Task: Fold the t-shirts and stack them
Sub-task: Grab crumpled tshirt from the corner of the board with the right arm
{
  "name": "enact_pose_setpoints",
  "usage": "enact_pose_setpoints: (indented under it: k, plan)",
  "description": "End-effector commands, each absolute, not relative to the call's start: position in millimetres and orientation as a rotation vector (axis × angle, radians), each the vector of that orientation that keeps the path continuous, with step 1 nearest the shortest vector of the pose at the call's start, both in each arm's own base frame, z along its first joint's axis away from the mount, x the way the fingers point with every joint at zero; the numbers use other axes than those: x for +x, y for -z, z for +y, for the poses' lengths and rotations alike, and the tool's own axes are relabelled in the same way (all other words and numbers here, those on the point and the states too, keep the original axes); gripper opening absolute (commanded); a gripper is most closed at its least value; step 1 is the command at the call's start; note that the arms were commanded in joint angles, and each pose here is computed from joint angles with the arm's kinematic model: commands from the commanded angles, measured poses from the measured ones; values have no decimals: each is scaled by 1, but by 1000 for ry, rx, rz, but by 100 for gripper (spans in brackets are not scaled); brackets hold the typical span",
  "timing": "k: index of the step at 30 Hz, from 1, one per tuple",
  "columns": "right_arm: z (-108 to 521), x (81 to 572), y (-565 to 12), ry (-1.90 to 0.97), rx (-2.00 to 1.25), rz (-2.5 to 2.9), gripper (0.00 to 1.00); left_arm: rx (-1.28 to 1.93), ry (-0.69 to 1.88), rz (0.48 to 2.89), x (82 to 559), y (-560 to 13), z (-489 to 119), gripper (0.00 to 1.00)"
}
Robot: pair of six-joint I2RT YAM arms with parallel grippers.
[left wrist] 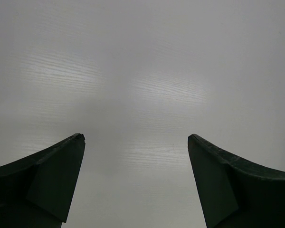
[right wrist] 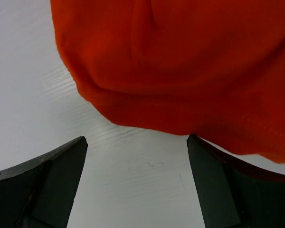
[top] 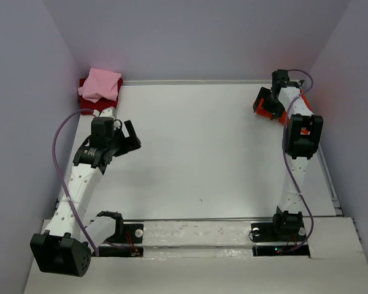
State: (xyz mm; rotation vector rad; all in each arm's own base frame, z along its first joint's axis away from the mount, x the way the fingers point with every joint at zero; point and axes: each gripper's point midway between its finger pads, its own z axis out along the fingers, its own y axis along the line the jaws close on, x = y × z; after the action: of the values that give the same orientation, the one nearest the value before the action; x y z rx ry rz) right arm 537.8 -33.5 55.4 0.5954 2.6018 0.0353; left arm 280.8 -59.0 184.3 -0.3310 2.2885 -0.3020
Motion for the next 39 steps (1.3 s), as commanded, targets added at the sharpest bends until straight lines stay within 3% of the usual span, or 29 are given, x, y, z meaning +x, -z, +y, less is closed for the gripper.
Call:
enact_pose_setpoints:
  k: [1,10,12,13,14,15,16,24,31,36,39]
  plan:
    - [-35,560,-71,-57,574,2546,91,-339,289,2279,282,-185,-57,99]
    - [-52,572,-56,28,595,2532,90,-341,280,2297,282,-181,-57,99]
    - [-55,573,-53,44,597,2530,83,-340,283,2299,283,-181,-57,99]
    - [-56,574,-52,50,598,2529,74,-339,282,2301,283,-181,-57,99]
    - [-59,574,-49,76,607,2527,23,-338,282,2305,283,-180,-58,99]
    - [-60,574,-46,84,615,2530,5,-339,280,2307,283,-179,-57,99]
    - [-60,573,-42,90,616,2538,0,-337,280,2309,283,-179,-58,99]
    - [-61,563,-23,113,613,2591,0,-333,276,2318,285,-176,-58,99]
    - [-50,568,-49,13,623,2549,0,-333,275,2313,285,-177,-57,99]
    - [21,544,-86,-286,514,2629,0,-332,276,2309,284,-178,-57,99]
    - [88,500,-108,-469,314,2760,0,-326,285,2301,284,-181,-58,99]
